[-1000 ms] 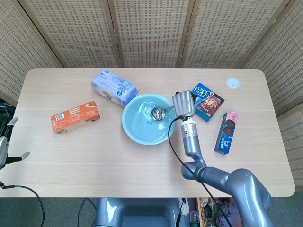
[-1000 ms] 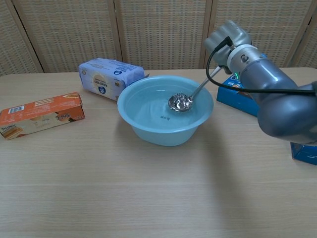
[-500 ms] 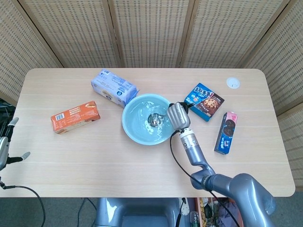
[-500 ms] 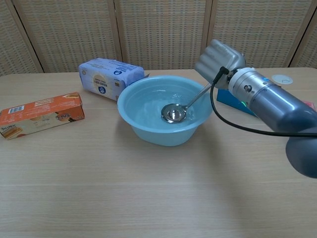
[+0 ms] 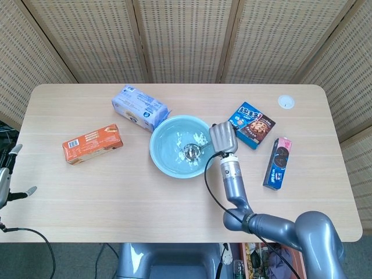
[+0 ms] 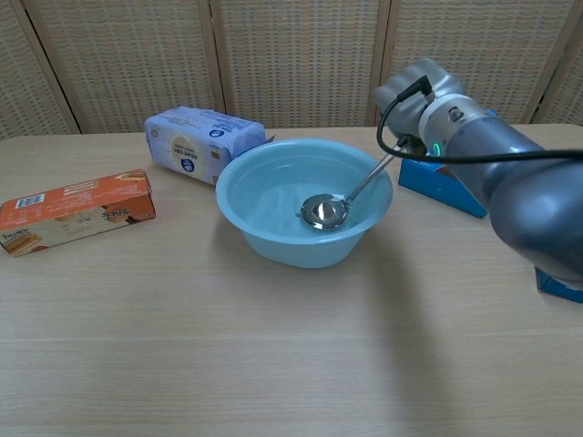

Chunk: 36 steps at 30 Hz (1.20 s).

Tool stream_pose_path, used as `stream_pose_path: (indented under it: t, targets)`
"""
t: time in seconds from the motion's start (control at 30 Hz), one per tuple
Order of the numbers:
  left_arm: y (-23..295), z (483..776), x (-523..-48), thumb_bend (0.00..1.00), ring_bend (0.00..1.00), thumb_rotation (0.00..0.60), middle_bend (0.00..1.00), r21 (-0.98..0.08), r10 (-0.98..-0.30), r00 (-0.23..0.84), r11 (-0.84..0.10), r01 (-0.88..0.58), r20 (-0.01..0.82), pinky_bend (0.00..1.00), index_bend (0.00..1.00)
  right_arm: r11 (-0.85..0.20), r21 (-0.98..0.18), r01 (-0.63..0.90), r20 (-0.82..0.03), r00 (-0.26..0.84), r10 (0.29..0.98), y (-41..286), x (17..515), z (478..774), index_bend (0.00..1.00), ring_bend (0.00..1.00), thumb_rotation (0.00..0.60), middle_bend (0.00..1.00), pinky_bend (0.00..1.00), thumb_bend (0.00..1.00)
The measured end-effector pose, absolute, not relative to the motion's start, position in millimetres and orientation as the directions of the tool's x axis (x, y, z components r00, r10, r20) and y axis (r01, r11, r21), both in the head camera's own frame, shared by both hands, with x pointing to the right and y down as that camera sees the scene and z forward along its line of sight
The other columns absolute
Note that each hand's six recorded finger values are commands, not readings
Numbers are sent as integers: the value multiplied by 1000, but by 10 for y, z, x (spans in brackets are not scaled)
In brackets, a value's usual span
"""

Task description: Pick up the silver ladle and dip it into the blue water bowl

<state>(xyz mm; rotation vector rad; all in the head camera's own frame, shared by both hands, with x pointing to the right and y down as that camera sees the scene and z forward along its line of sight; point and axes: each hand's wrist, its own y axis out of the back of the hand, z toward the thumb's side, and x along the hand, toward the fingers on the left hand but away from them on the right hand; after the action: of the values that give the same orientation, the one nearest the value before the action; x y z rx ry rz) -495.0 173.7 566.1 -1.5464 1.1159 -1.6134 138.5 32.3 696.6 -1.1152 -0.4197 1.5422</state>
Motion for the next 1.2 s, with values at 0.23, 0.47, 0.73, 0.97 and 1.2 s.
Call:
stream_pose_path:
  t: [0.23, 0.47, 0.73, 0.97, 1.2]
  targets:
    - [1733, 5665, -4949, 0, 0, 600, 0, -890, -885, -111, -442, -109, 453, 0, 0, -467, -771, -433, -504, -32, 863, 167, 1456, 6823, 776, 914, 600, 982, 1000, 969]
    - [1735, 5671, -4944, 0, 0, 600, 0, -889, -884, -111, -444, -107, 455, 0, 0, -526, -775, -350, -538, -71, 840, 21, 1468, 6588, 777, 914, 600, 982, 1000, 975]
    - [1737, 5661, -4946, 0, 0, 600, 0, -891, -885, -113, -442, -107, 453, 0, 0, -522, -782, -340, -524, -93, 846, -90, 1437, 6362, 777, 914, 600, 982, 1000, 975]
    - [1732, 5660, -4954, 0, 0, 600, 0, -890, -884, -114, -443, -106, 454, 0, 0, -546, -754, -364, -542, -125, 831, -120, 1417, 6252, 778, 914, 600, 983, 1000, 975]
    - [1724, 5660, -4963, 0, 0, 600, 0, -890, -883, -117, -444, -108, 455, 0, 0, -570, -733, -373, -560, -146, 816, -144, 1342, 6115, 778, 914, 600, 983, 1000, 975]
